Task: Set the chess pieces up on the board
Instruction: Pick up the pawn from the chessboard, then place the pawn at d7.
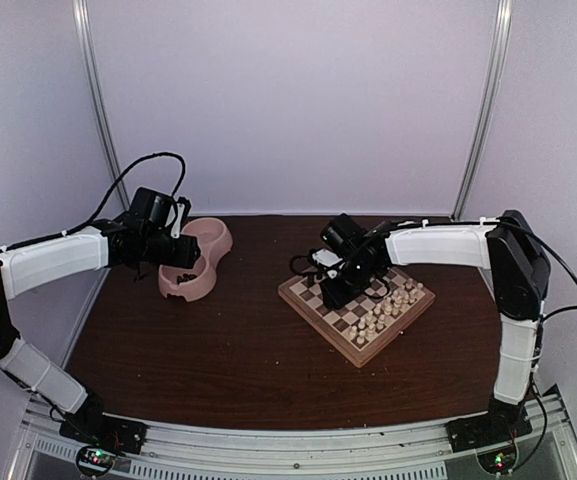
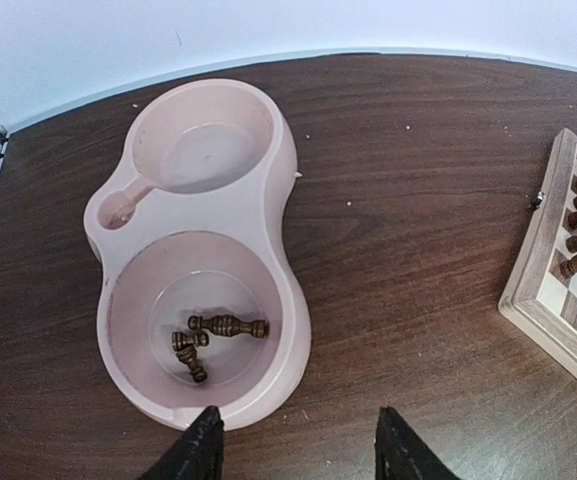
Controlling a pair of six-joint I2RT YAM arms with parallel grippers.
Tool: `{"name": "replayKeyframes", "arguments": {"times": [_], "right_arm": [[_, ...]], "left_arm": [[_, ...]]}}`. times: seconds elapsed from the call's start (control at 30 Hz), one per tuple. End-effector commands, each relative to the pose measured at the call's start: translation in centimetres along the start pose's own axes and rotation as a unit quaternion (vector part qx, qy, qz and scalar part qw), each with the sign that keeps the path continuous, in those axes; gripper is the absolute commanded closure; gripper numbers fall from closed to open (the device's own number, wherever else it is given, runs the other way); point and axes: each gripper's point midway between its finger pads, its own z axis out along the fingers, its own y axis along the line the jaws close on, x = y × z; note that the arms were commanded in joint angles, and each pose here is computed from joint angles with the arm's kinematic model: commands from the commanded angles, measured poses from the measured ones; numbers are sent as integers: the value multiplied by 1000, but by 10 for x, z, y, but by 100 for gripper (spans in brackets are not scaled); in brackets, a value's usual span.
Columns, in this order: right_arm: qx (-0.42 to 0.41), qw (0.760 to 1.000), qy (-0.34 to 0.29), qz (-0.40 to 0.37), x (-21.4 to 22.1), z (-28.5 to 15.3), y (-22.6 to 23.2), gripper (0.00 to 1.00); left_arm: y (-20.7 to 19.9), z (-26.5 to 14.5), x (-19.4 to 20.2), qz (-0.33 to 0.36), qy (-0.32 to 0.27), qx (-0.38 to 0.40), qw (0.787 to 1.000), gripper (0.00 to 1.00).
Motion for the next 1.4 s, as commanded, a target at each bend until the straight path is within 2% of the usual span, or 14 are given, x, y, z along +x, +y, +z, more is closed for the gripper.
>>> {"name": "replayKeyframes", "arguments": {"times": [0.0, 0.2, 0.4, 0.73, 1.37], "right_arm": [[6, 1000, -7, -9, -9, 1, 2, 72], [11, 1000, -11, -9, -13, -1, 0, 84], [33, 999, -31, -11, -23, -15, -7, 88], [49, 997, -60, 0, -50, -28, -37, 89], [71, 996, -50, 8, -69, 0, -67, 88]], "left_arm": [[5, -5, -2, -8, -8, -6, 1000, 48], [4, -4, -2, -8, -8, -2, 1000, 48], [5, -4, -3, -7, -8, -4, 1000, 48], [8, -6, -1, -6, -7, -13, 1000, 48], [9, -6, 0, -6, -6, -14, 1000, 48]]}}
